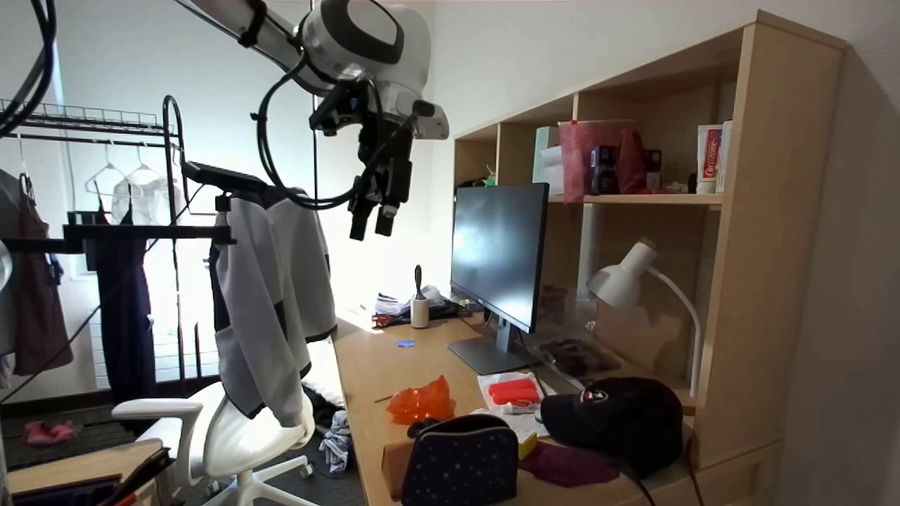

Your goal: Pick up a cap and place it in the middle of the desk

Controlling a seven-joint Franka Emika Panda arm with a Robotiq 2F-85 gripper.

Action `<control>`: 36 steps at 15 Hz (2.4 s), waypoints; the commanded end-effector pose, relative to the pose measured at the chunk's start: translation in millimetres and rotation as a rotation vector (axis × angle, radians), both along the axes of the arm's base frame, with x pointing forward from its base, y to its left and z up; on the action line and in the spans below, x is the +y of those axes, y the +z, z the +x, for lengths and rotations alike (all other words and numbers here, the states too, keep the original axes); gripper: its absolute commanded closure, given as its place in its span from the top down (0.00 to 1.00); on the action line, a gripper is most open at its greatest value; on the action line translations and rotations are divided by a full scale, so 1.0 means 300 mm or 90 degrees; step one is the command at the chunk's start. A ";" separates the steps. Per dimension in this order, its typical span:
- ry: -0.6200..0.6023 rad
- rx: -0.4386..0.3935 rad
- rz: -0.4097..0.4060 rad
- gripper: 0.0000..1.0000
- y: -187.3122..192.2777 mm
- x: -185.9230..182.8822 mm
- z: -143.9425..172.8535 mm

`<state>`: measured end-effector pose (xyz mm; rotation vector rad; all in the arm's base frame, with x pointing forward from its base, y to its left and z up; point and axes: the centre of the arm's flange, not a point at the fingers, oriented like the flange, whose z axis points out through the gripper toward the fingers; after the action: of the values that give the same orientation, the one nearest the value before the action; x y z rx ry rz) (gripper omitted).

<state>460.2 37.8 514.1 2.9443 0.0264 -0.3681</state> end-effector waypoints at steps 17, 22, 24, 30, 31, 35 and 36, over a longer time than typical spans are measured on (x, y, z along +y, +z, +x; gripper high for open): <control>0.112 0.043 -0.096 1.00 -0.372 0.033 0.460; 0.113 0.042 -0.094 1.00 -0.375 0.025 0.471; 0.140 0.021 -0.148 1.00 -0.405 0.036 0.499; 0.166 -0.046 -0.079 1.00 -0.539 -0.037 0.729; 0.158 -0.052 -0.084 1.00 -0.562 -0.057 0.765; 0.186 -0.043 -0.058 1.00 -0.692 -0.076 0.870; 0.210 -0.034 -0.052 1.00 -0.734 -0.043 0.887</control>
<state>691.2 12.9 319.3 2.7708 0.3469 -0.2200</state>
